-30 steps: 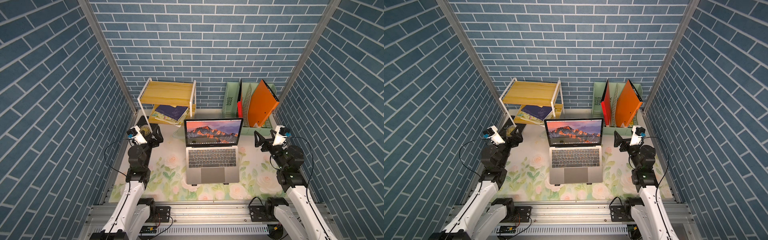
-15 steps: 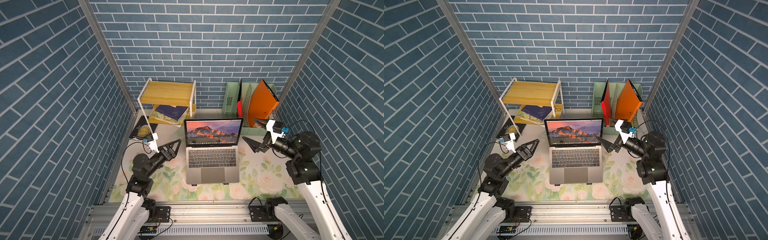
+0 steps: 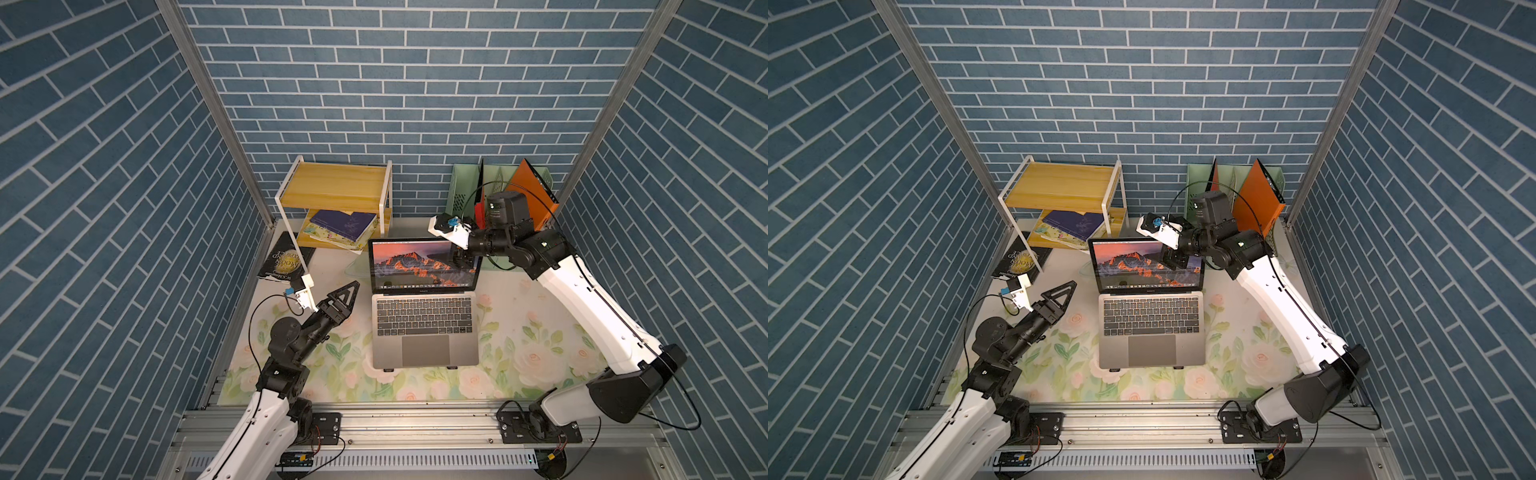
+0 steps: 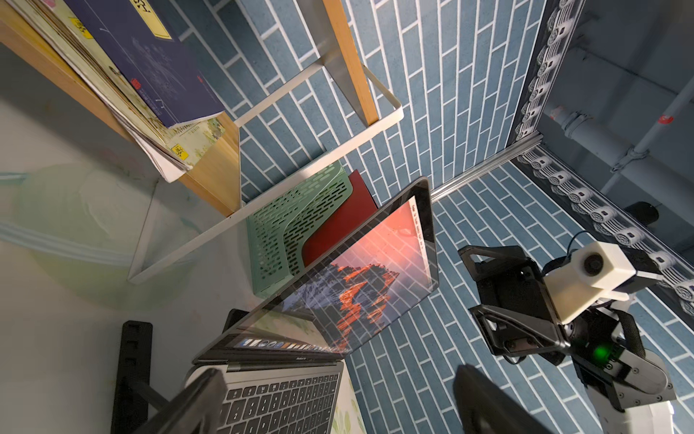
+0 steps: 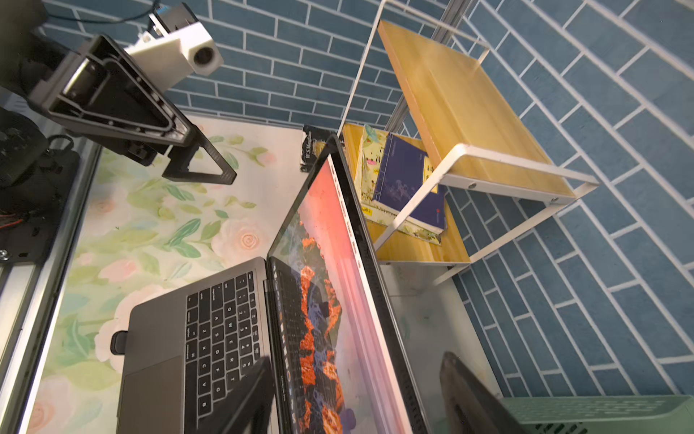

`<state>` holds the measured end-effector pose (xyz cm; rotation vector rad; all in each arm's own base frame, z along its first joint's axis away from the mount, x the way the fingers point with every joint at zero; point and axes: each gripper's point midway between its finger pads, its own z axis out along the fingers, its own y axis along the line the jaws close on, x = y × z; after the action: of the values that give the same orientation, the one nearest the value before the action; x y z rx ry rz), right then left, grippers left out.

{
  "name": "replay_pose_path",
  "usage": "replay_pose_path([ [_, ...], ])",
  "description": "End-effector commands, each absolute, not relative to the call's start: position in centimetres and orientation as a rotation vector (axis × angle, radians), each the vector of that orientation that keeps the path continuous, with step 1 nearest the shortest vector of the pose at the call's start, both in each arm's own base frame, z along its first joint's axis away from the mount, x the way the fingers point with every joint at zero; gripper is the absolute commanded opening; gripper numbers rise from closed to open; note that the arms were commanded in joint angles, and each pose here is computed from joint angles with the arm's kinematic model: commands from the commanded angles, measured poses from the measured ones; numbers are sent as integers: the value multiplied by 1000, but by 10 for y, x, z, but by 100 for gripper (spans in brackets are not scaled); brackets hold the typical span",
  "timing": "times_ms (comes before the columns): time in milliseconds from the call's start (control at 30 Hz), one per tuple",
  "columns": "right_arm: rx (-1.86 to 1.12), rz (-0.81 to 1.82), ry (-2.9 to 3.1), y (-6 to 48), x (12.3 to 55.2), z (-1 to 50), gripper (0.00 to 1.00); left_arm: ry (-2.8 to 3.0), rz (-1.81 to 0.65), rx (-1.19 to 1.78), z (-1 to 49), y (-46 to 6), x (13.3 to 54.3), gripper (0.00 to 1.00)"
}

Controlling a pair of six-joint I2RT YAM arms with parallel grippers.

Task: Close the laptop lid and set it aside
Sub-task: Close the lid of the laptop.

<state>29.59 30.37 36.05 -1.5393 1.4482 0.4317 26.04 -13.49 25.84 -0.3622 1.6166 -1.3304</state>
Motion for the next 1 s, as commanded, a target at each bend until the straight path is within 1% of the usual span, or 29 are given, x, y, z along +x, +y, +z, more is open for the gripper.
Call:
replay_pose_path([
  [0, -1592, 312, 1506, 296, 298, 355, 69, 1541, -1347, -333, 282, -134, 259, 100],
  [167, -1609, 278, 1528, 306, 307, 352, 63, 1546, -1341, -335, 279, -133, 258, 100],
  [533, -1644, 251, 1567, 317, 316, 335, 58, 1539, -1353, -315, 293, -135, 256, 100],
  [767, -1705, 253, 1548, 317, 304, 326, 53, 1527, -1349, -311, 301, -134, 255, 99],
  [967, -1742, 284, 1535, 313, 284, 319, 48, 1497, -1354, -314, 318, -132, 255, 99],
])
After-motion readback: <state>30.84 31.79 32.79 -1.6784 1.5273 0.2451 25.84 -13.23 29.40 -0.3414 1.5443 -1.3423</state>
